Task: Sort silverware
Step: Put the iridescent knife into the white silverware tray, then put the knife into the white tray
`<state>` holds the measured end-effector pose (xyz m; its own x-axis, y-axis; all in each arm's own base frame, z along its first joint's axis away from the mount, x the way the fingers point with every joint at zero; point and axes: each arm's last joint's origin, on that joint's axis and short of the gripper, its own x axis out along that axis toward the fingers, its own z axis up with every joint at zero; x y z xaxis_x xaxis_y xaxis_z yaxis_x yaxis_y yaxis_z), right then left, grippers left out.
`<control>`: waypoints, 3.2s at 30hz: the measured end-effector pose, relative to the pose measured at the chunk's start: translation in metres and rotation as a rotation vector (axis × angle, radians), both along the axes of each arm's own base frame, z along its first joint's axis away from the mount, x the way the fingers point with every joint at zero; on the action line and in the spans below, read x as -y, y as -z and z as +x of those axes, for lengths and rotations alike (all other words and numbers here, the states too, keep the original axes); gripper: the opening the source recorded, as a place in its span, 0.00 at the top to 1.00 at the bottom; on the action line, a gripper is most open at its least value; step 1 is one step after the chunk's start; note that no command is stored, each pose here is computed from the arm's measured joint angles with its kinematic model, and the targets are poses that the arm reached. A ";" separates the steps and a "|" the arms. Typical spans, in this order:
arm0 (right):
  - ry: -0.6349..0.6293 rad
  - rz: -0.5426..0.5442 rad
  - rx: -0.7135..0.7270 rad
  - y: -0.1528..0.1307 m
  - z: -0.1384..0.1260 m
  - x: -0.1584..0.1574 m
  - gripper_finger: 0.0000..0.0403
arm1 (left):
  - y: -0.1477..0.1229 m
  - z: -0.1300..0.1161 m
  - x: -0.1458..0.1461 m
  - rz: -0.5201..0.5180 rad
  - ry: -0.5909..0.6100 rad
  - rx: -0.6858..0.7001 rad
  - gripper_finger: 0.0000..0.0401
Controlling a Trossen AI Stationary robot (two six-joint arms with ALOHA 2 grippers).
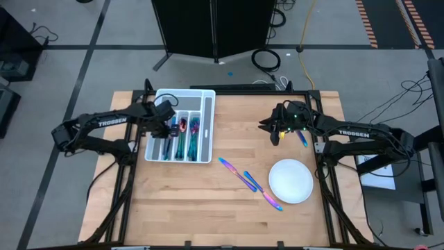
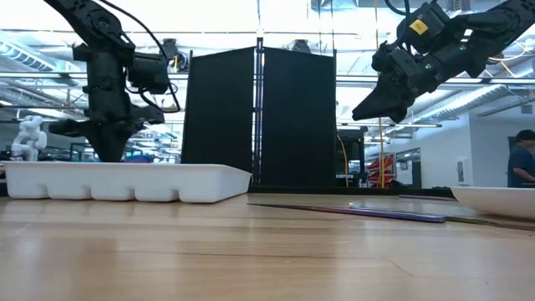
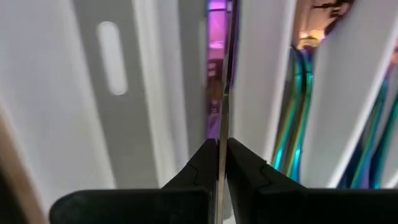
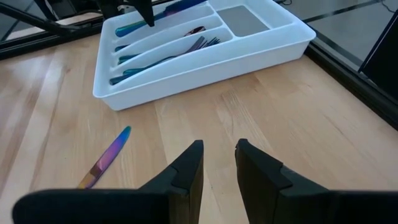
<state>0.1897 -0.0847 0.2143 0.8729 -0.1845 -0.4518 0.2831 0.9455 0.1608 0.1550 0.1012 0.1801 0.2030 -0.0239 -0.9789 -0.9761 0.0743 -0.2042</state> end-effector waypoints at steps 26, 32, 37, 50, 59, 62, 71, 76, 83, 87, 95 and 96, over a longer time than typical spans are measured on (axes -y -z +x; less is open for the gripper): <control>-0.003 -0.022 0.030 -0.003 0.001 0.001 0.80 | 0.011 -0.003 0.005 -0.030 0.011 -0.005 0.91; -0.003 -0.027 0.040 -0.004 0.002 0.001 0.80 | 0.010 -0.003 0.005 -0.030 0.010 -0.005 0.80; -0.005 -0.031 0.039 -0.004 0.002 0.001 0.80 | 0.009 -0.003 0.005 -0.022 0.071 -0.002 0.76; -0.004 -0.034 0.050 -0.005 0.002 0.001 0.80 | -0.049 0.017 0.005 0.249 0.416 0.155 0.75; 0.056 0.082 0.108 -0.008 0.003 0.002 0.80 | -0.061 0.041 0.043 0.513 0.985 0.319 0.75; 0.069 0.117 0.122 -0.009 0.005 -0.001 0.80 | -0.054 0.054 0.058 0.572 1.221 0.337 0.75; -0.067 0.192 0.037 0.008 0.030 -0.049 0.80 | -0.053 0.112 0.106 0.842 1.552 0.729 0.75; -0.051 0.215 -0.061 0.030 0.043 -0.082 0.80 | -0.044 0.136 0.126 0.955 1.613 0.846 0.75; -0.042 0.151 -0.146 0.066 0.061 -0.112 0.80 | -0.008 0.158 0.139 0.950 1.630 0.807 0.75; -0.076 0.119 -0.193 0.078 0.076 -0.121 0.80 | 0.010 0.165 0.142 0.942 1.634 0.745 0.75; -0.254 -0.035 -0.307 0.077 0.120 -0.148 0.80 | 0.017 0.169 0.141 1.002 1.558 0.649 0.75; -0.262 -0.044 -0.341 0.079 0.124 -0.150 0.80 | 0.016 0.169 0.141 1.009 1.553 0.648 0.75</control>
<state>0.3135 0.0655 0.1349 0.6947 -0.0023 -0.7193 0.0629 0.9964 0.0575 0.3238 -0.0399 0.1637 0.8343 -0.0783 -0.5458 0.2294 0.9494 0.2145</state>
